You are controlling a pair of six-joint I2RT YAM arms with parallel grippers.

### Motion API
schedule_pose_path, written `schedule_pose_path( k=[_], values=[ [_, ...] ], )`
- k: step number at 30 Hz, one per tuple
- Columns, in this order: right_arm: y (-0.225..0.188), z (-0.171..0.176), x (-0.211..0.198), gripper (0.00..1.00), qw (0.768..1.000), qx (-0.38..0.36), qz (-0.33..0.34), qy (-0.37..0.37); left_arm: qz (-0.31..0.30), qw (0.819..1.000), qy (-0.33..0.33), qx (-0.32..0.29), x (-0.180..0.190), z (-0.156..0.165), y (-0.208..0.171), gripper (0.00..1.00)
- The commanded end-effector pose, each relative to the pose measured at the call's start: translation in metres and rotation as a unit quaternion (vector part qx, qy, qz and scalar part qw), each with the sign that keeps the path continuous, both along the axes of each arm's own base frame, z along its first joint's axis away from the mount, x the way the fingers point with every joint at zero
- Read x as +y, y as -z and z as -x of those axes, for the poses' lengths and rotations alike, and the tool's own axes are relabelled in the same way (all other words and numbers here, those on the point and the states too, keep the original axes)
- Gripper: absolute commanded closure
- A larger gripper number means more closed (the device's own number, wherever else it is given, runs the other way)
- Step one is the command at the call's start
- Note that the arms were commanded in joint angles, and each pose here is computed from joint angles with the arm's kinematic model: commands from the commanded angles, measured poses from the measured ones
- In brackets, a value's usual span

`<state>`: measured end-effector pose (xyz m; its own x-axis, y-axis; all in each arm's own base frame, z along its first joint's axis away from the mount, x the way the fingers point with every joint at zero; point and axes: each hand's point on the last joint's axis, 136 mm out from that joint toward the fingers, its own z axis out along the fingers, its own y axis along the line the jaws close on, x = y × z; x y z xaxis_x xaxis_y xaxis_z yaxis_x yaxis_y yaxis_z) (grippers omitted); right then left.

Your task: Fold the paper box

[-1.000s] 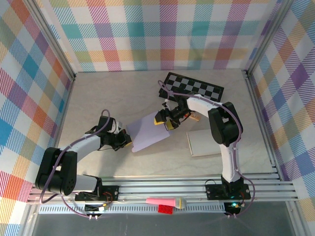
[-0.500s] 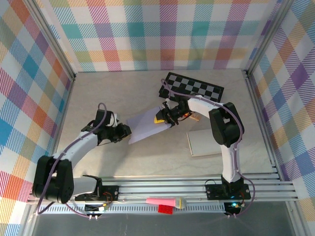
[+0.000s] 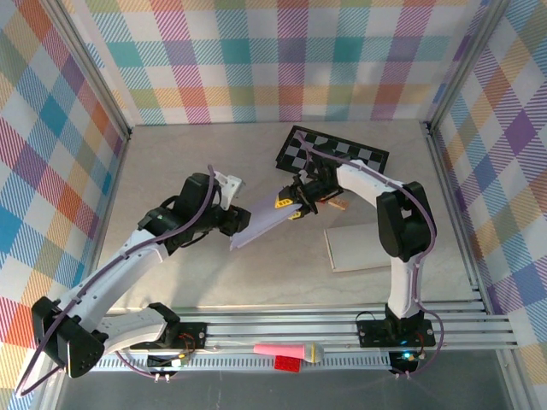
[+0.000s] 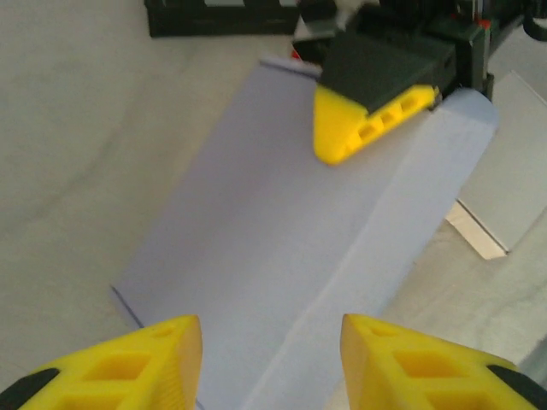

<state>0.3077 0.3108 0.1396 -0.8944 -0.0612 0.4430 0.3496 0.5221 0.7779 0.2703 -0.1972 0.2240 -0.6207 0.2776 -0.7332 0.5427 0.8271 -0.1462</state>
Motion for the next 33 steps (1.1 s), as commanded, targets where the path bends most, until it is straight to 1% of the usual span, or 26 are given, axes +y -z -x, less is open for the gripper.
schedule_pose_path(
  k=[1, 3, 5, 6, 8, 11, 14, 17, 18, 19, 24, 29, 33],
  values=[
    [-0.009, 0.013, -0.005, 0.69, 0.999, 0.034, 0.012, 0.008, -0.037, 0.999, 0.021, -0.019, 0.006, 0.001, 0.000, 0.54],
    [-0.009, 0.013, -0.007, 0.69, 0.999, 0.048, 0.019, 0.016, -0.025, 0.998, 0.054, -0.030, -0.003, 0.008, -0.006, 0.52],
    [-0.011, 0.015, -0.008, 0.68, 0.997, 0.071, 0.021, 0.023, -0.028, 0.991, 0.127, -0.039, -0.017, 0.026, -0.007, 0.47],
    [-0.012, 0.015, -0.010, 0.68, 0.996, 0.080, 0.027, 0.026, -0.041, 0.987, 0.152, -0.041, -0.021, 0.034, -0.004, 0.46],
    [-0.013, 0.018, -0.014, 0.67, 0.993, 0.109, 0.035, 0.030, -0.083, 0.971, 0.220, -0.044, -0.028, 0.052, 0.007, 0.44],
    [-0.014, 0.023, -0.016, 0.67, 0.989, 0.141, 0.041, 0.033, -0.129, 0.954, 0.269, -0.036, -0.035, 0.063, 0.027, 0.43],
    [-0.013, 0.029, -0.017, 0.66, 0.984, 0.168, 0.043, 0.046, -0.165, 0.945, 0.282, -0.031, -0.037, 0.061, 0.040, 0.42],
    [-0.010, 0.034, -0.019, 0.65, 0.978, 0.195, 0.052, 0.059, -0.174, 0.940, 0.292, -0.031, -0.043, 0.056, 0.044, 0.37],
    [-0.010, 0.035, -0.019, 0.65, 0.976, 0.203, 0.053, 0.062, -0.180, 0.937, 0.299, -0.030, -0.045, 0.056, 0.047, 0.33],
    [-0.009, 0.036, -0.019, 0.66, 0.973, 0.214, 0.054, 0.067, -0.185, 0.934, 0.306, -0.028, -0.047, 0.057, 0.050, 0.33],
    [-0.010, 0.043, -0.020, 0.66, 0.962, 0.254, 0.057, 0.082, -0.214, 0.927, 0.307, -0.014, -0.045, 0.052, 0.068, 0.32],
    [-0.004, 0.052, -0.023, 0.67, 0.944, 0.307, 0.064, 0.102, -0.209, 0.923, 0.324, -0.010, -0.052, 0.053, 0.073, 0.33],
    [0.006, 0.058, -0.026, 0.67, 0.931, 0.338, 0.083, 0.115, -0.217, 0.919, 0.329, 0.003, -0.055, 0.050, 0.083, 0.35]
  ],
)
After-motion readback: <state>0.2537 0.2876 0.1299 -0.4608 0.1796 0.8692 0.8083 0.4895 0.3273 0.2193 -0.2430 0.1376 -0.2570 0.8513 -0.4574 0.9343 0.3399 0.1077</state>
